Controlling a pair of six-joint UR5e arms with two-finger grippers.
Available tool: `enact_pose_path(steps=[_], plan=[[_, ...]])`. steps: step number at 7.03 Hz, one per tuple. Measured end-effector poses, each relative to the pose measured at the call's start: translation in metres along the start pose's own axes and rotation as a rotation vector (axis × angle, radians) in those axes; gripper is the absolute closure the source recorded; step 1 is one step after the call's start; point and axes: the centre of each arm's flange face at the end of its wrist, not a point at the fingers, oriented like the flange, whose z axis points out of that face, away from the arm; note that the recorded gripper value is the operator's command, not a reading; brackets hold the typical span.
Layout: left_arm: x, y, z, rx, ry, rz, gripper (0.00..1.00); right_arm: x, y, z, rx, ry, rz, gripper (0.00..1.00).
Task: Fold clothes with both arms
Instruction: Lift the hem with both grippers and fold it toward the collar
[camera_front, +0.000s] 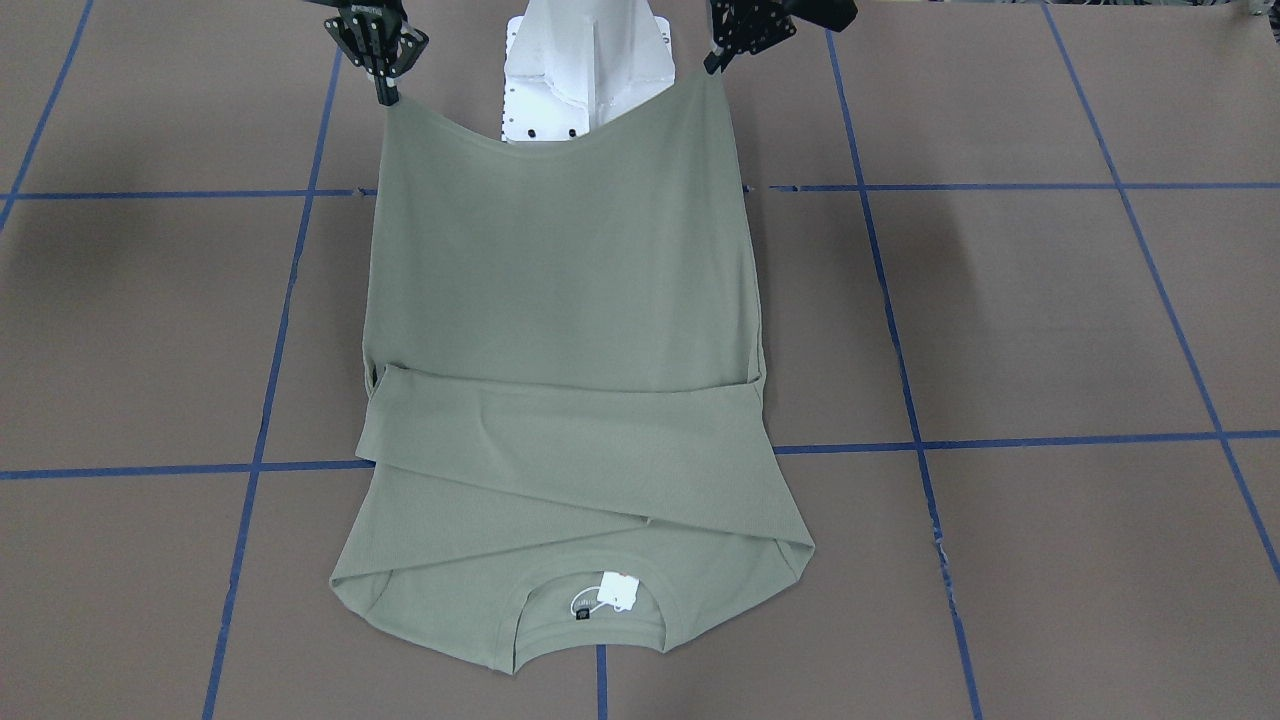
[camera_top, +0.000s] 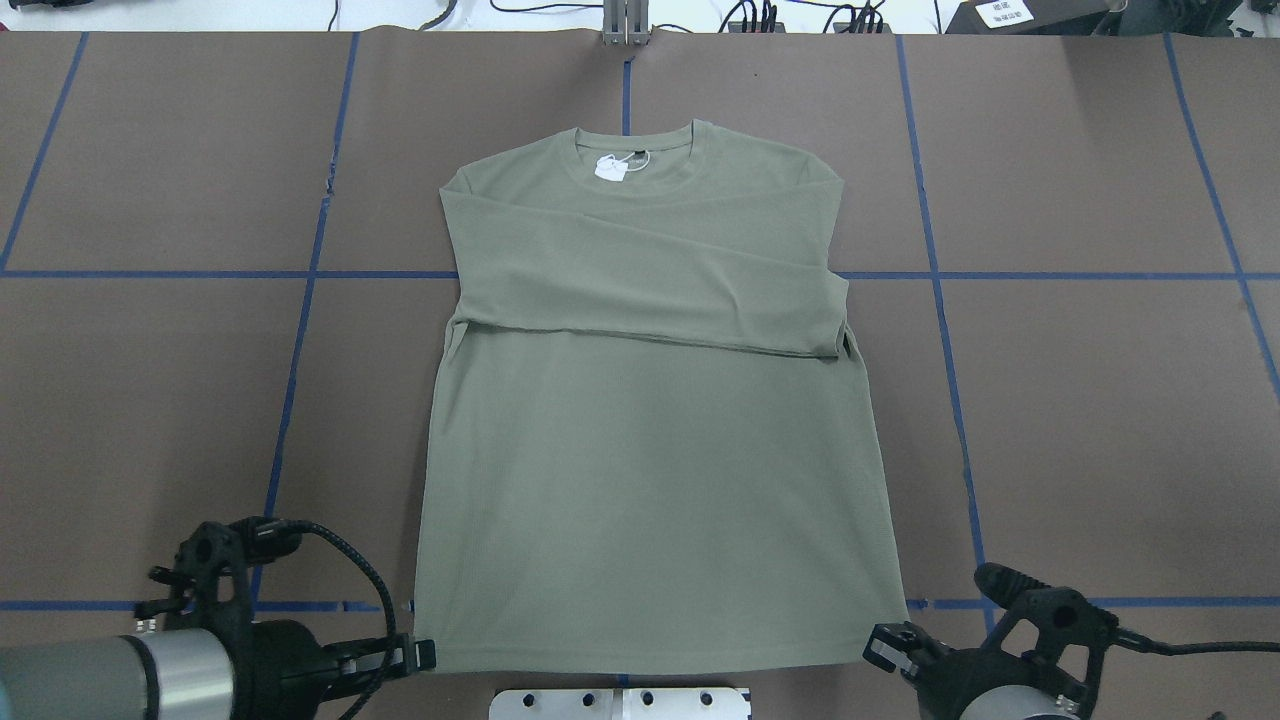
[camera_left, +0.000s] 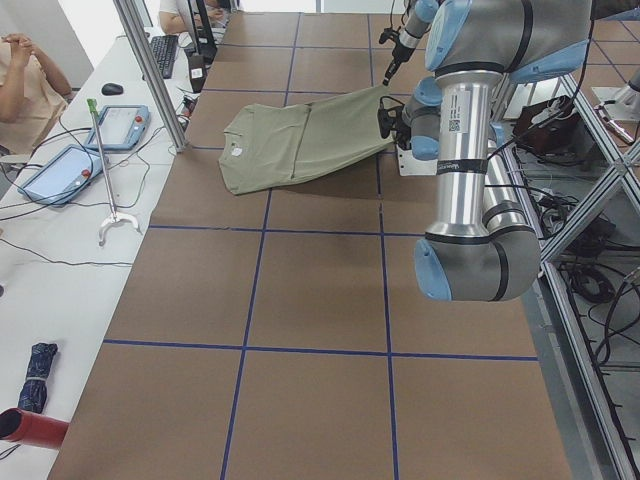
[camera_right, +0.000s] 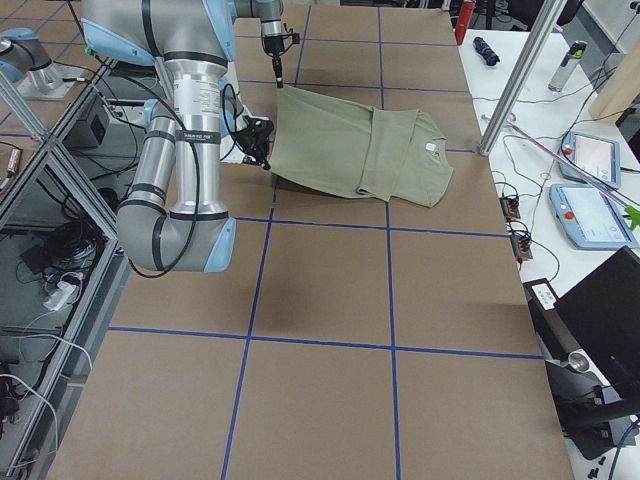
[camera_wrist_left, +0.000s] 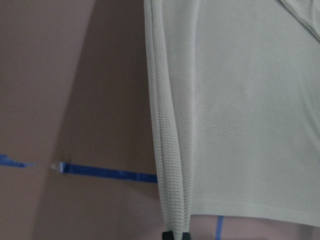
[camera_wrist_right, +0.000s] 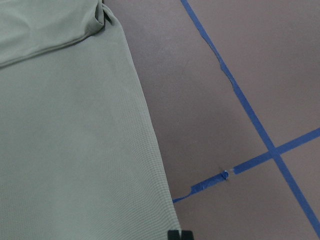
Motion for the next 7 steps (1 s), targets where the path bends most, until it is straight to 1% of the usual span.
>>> enact_pose_path(steps=[1, 2, 3, 4, 5, 6, 7], plan=[[0.022, -0.001, -0.055, -0.045, 0.011, -0.007, 1.00, -0.008, -0.016, -0.039, -0.053, 0.019, 0.020, 1.00], [0.038, -0.007, -0.077, -0.061, 0.019, 0.008, 1.00, -0.020, -0.028, -0.057, -0.078, 0.031, 0.019, 1.00], [0.052, -0.019, -0.068, -0.039, 0.017, 0.063, 1.00, -0.037, -0.040, -0.062, -0.068, 0.024, -0.012, 1.00], [0.062, -0.042, -0.044, 0.012, -0.007, 0.120, 1.00, -0.057, -0.057, -0.058, -0.028, 0.017, -0.052, 1.00], [0.067, -0.080, -0.017, 0.087, -0.058, 0.172, 1.00, -0.082, -0.082, -0.046, 0.027, 0.011, -0.090, 1.00], [0.065, -0.126, 0.005, 0.162, -0.125, 0.220, 1.00, -0.112, -0.111, -0.020, 0.064, 0.007, -0.098, 1.00], [0.057, -0.176, 0.017, 0.231, -0.195, 0.251, 1.00, -0.142, -0.147, 0.020, 0.083, -0.005, -0.090, 1.00]])
